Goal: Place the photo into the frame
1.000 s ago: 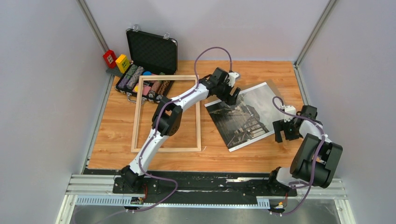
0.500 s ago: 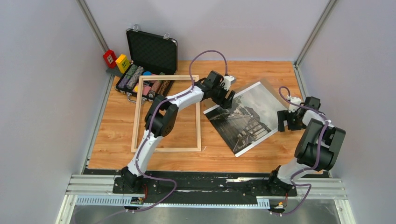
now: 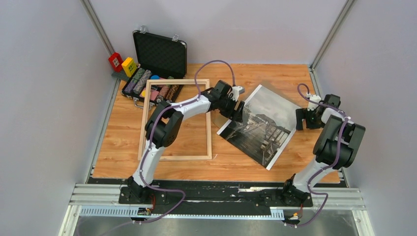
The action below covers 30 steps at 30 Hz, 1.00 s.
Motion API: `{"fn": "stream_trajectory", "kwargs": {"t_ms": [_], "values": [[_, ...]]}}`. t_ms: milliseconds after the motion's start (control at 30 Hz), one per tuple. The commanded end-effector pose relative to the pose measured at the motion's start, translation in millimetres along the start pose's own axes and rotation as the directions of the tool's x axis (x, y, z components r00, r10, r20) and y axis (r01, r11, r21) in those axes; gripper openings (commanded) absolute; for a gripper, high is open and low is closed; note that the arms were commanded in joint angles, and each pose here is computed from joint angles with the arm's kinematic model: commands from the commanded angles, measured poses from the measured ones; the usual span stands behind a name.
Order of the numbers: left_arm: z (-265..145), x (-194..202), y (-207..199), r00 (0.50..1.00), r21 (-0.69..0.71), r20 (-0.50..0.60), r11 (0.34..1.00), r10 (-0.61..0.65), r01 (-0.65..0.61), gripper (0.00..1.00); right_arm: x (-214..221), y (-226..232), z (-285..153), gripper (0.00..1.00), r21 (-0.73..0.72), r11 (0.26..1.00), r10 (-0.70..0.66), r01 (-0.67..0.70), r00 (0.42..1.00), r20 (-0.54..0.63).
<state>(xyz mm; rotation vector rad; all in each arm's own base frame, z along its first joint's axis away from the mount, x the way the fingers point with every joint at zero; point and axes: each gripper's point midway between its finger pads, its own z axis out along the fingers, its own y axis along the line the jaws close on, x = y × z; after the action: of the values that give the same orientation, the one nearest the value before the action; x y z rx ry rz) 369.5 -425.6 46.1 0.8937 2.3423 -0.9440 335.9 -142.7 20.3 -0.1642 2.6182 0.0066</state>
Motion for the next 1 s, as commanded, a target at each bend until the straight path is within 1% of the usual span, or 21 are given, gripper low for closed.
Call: {"fn": "stream_trajectory", "kwargs": {"t_ms": [0,67,167,233,333,433,533,633,700,767,967], "values": [[-1,47,-61,0.982,0.126,-0.158,0.984,-0.103,0.124,0.80,-23,-1,13,0.89,-0.025,1.000,-0.016,0.018,0.998,0.053],[-8,42,-64,0.985,0.120,-0.140,0.985,-0.105,0.123,0.83,-26,-4,15,0.89,-0.019,0.999,-0.027,0.028,0.998,0.055],[-19,22,-63,0.992,0.079,-0.083,0.992,-0.092,0.098,0.93,-31,-10,14,0.89,-0.003,0.999,-0.038,0.039,0.998,0.059],[-25,5,-59,0.997,0.039,-0.037,0.996,-0.073,0.075,0.96,-34,-12,11,0.89,0.012,0.999,-0.037,0.036,0.997,0.065],[-36,-28,-46,0.997,-0.010,0.039,0.998,-0.063,0.064,0.99,-39,-16,-2,0.89,0.041,0.999,-0.013,0.009,0.996,0.090],[-43,-53,-25,0.991,-0.066,0.093,0.993,-0.094,0.101,1.00,-50,-21,-21,0.90,0.069,0.996,0.042,-0.052,0.989,0.138],[-50,-80,4,0.980,-0.121,0.157,0.982,-0.124,0.144,1.00,-62,-22,-35,0.90,0.067,0.990,0.108,-0.122,0.976,0.187],[-53,-100,25,0.970,-0.150,0.208,0.976,-0.126,0.159,1.00,-77,-16,-45,0.90,0.022,0.985,0.163,-0.172,0.961,0.223],[-56,-121,37,0.961,-0.166,0.252,0.974,-0.112,0.157,1.00,-91,-13,-49,0.90,-0.024,0.980,0.196,-0.196,0.949,0.246],[-40,-118,55,0.962,-0.181,0.241,0.968,-0.127,0.173,1.00,-106,-10,-50,0.90,-0.076,0.974,0.226,-0.213,0.938,0.261],[-15,-120,77,0.955,-0.180,0.261,0.965,-0.139,0.190,1.00,-148,-7,-35,0.90,-0.235,0.938,0.316,-0.255,0.908,0.274]]}}
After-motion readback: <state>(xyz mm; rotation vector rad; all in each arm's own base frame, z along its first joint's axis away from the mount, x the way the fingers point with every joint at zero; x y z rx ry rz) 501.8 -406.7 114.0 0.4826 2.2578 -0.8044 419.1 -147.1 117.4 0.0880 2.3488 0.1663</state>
